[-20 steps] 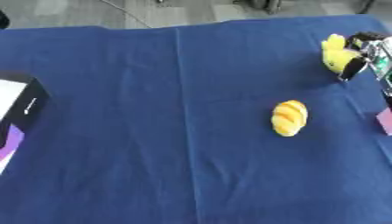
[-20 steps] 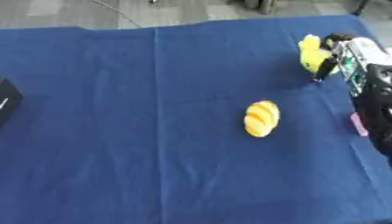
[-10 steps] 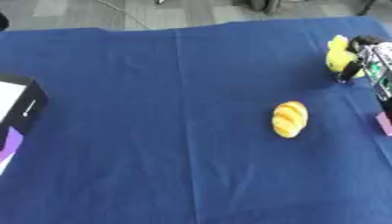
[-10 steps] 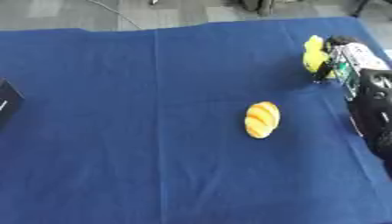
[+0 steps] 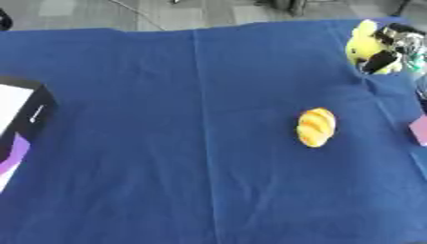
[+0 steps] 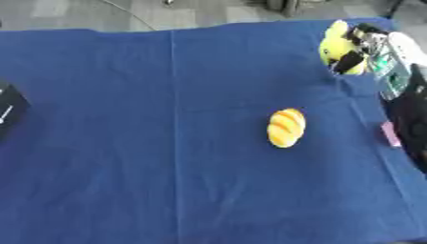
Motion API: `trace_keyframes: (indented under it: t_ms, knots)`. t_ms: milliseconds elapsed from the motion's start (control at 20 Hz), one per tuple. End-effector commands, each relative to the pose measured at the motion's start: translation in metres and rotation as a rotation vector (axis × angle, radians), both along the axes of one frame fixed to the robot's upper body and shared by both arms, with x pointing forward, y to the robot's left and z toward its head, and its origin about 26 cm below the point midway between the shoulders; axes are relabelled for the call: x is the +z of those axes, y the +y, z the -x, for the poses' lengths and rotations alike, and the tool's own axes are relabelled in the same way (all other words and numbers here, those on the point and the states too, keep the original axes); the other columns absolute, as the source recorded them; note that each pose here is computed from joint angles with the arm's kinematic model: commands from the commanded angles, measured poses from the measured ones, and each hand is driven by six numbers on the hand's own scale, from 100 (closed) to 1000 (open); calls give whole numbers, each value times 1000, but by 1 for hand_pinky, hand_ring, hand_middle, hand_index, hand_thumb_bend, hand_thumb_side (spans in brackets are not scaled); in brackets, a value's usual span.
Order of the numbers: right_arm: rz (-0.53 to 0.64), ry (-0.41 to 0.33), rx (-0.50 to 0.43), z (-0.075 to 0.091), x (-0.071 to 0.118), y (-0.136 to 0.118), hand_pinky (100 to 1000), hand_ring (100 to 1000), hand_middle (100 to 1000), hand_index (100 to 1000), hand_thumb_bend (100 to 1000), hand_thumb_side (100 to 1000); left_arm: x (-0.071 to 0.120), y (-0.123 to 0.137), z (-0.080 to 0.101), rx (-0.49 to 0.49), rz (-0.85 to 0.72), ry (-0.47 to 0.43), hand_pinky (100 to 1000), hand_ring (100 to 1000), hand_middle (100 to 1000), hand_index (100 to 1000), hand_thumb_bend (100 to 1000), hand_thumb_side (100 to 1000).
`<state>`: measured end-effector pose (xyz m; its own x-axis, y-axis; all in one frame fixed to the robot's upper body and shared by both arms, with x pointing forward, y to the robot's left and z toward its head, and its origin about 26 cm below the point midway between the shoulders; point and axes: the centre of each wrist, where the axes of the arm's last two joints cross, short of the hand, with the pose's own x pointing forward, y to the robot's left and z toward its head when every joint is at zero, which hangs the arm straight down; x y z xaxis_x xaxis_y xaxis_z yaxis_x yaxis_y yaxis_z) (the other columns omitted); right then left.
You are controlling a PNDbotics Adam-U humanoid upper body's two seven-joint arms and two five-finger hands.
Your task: Pick up the objects with one hand, pass them to the other hand, and then place them into the box on the other side of the table.
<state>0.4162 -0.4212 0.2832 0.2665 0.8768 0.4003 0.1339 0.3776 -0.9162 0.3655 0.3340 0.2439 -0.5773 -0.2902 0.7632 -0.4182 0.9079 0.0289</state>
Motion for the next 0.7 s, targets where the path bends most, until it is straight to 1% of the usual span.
trace_keyframes:
  t_ms: [50, 200, 250, 350, 450, 550, 700]
  knots:
    - [-56, -158, 23, 14, 24, 7, 809, 622, 460, 644, 100, 100, 18, 3, 6, 11, -53, -47, 843, 783, 801, 830, 590, 664]
    - [-166, -244, 79, 19, 16, 28, 805, 608, 450, 644, 100, 100, 24, -2, 9, 1, -81, -65, 842, 782, 799, 829, 597, 655]
    - [-205, -271, 99, 20, 12, 37, 801, 597, 443, 647, 100, 100, 27, -4, 11, -3, -93, -71, 839, 779, 790, 825, 601, 635]
    - [-294, -341, 147, 23, -1, 60, 801, 592, 441, 649, 100, 100, 34, -9, 14, -14, -132, -82, 835, 775, 781, 819, 602, 617]
    - [-358, -390, 186, 26, -12, 81, 800, 588, 439, 650, 100, 100, 41, -15, 17, -22, -173, -86, 833, 773, 776, 817, 601, 607]
    - [-401, -417, 237, 30, -21, 102, 799, 583, 436, 649, 100, 100, 48, -21, 21, -29, -217, -92, 832, 771, 772, 814, 598, 595]
    - [-450, -419, 340, 39, -33, 128, 798, 580, 435, 650, 100, 100, 61, -31, 29, -53, -288, -104, 830, 767, 769, 813, 596, 591]
